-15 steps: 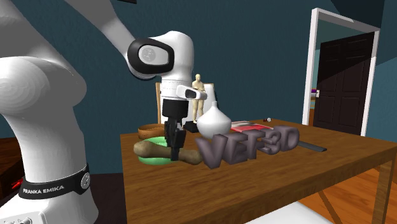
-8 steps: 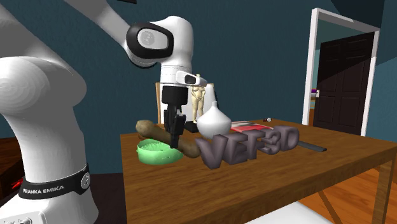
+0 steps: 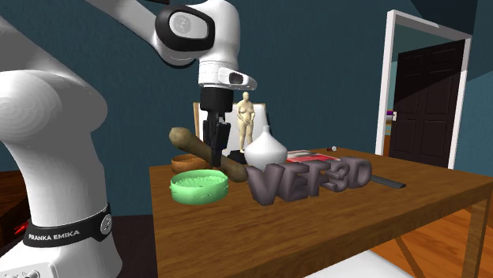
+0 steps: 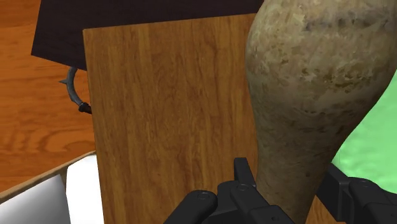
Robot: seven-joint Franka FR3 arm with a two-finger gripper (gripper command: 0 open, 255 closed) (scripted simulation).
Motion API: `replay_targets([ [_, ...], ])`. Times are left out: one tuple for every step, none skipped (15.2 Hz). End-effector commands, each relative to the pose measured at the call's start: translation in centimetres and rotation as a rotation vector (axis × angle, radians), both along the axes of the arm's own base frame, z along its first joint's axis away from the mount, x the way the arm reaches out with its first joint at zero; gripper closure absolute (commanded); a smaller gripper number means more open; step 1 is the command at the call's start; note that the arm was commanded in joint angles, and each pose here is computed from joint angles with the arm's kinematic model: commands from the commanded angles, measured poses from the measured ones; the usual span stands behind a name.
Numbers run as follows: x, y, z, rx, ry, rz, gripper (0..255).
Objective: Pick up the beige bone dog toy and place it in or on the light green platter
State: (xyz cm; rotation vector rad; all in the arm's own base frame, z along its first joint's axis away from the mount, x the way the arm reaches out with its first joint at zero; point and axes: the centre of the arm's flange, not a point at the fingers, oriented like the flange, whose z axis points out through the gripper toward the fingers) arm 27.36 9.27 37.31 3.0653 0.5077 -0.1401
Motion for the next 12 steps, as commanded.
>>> replay_targets([
  [-0.4, 1.3, 0.7, 0.000, 0.000, 0.000, 255],
  [-0.7, 2.6, 0.7, 0.000, 0.000, 0.000, 255],
  [-1.1, 3.9, 0.8, 0.000, 0.000, 0.000, 255],
  [-1.4, 5.2, 0.9, 0.000, 0.000, 0.000, 255],
  [-1.8, 6.4, 0.9, 0.000, 0.000, 0.000, 255],
  [-2.1, 7.7, 1.0, 0.000, 0.000, 0.000, 255],
  [-2.5, 9.0, 1.0, 0.000, 0.000, 0.000, 255],
  [-2.8, 10.2, 1.1, 0.000, 0.000, 0.000, 255],
  [-3.2, 11.5, 1.2, 0.000, 0.000, 0.000, 255],
  [-3.5, 12.8, 1.2, 0.000, 0.000, 0.000, 255],
  [-3.9, 14.0, 1.3, 0.000, 0.000, 0.000, 255],
  [-4.2, 15.3, 1.4, 0.000, 0.000, 0.000, 255],
])
